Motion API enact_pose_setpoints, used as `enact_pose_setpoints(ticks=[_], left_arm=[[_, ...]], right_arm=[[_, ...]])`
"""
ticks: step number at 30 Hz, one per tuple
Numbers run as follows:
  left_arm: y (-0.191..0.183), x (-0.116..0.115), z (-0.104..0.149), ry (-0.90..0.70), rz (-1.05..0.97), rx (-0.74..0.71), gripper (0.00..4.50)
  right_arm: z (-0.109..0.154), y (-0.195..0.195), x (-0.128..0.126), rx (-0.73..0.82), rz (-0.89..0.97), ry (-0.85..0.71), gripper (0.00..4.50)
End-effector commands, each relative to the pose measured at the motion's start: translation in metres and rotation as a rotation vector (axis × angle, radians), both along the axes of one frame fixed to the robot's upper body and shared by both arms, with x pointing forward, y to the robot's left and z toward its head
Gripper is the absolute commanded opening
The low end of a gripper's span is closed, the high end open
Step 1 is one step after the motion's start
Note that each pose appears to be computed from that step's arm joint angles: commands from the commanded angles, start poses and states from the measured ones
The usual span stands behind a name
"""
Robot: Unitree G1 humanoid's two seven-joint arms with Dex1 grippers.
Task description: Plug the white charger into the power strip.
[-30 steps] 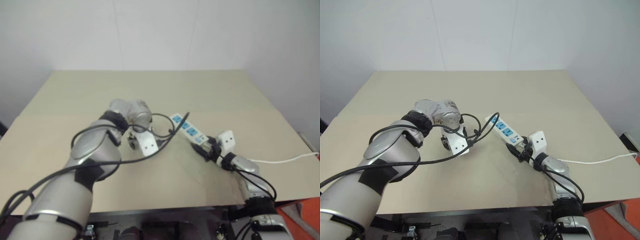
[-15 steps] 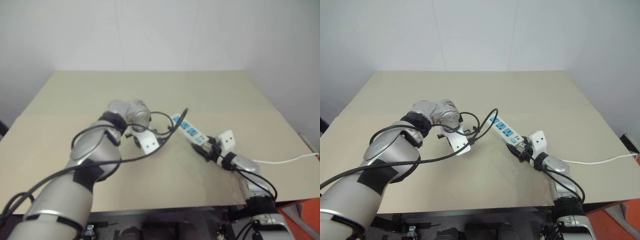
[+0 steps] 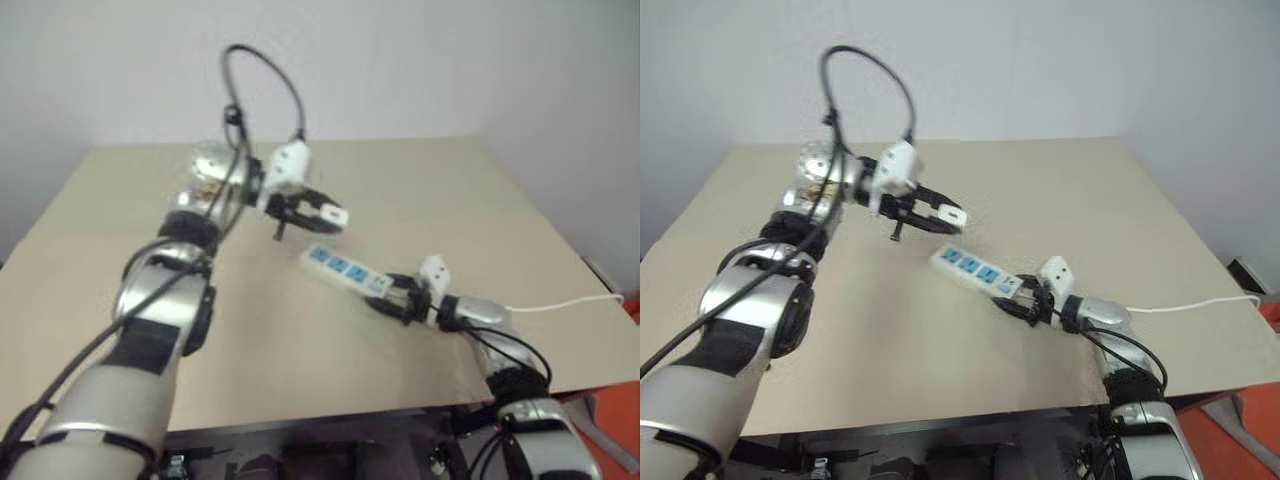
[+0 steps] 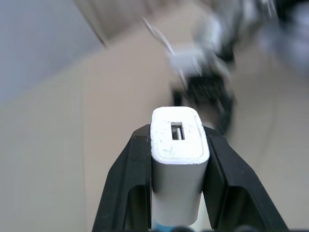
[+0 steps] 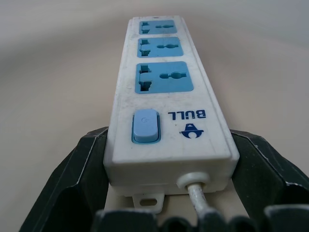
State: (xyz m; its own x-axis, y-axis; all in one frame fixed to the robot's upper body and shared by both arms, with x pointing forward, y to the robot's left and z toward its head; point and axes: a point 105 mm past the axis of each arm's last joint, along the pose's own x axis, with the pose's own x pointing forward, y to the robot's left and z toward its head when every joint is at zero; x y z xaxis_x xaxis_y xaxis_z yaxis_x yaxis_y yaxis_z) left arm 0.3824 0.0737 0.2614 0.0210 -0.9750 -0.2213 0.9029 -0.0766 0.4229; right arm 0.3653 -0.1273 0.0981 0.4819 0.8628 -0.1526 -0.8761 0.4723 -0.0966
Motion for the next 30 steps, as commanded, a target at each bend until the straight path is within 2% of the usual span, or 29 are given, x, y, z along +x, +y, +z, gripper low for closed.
enact_pose_setpoints(ticks=[1, 9, 18, 22, 30], left_arm=[[0.025, -0.007, 0.006, 0.150, 0.010, -0.182, 1.02], [0.058, -0.035, -0.023, 0.477, -0.013, -0.340, 1.02], [0.049, -0.051, -0.053, 0.616, -0.033, -0.322, 1.02], [0.041, -0.053, -0.074, 0.571, -0.028, -0.211, 1.02], [0.019, -0.041, -0.090, 0.452, -0.039, -0.072, 1.02]], right_arm=[[0.014, 0.024, -0.003, 0.002, 0.184, -0.035, 3.42], [-0.001, 0.048, -0.010, -0.090, 0.423, 0.002, 3.42], [-0.011, 0.048, -0.019, -0.137, 0.527, 0.042, 3.42], [-0.013, 0.048, -0.019, -0.148, 0.533, 0.043, 3.42], [-0.019, 0.046, -0.020, -0.167, 0.523, 0.031, 3.42]])
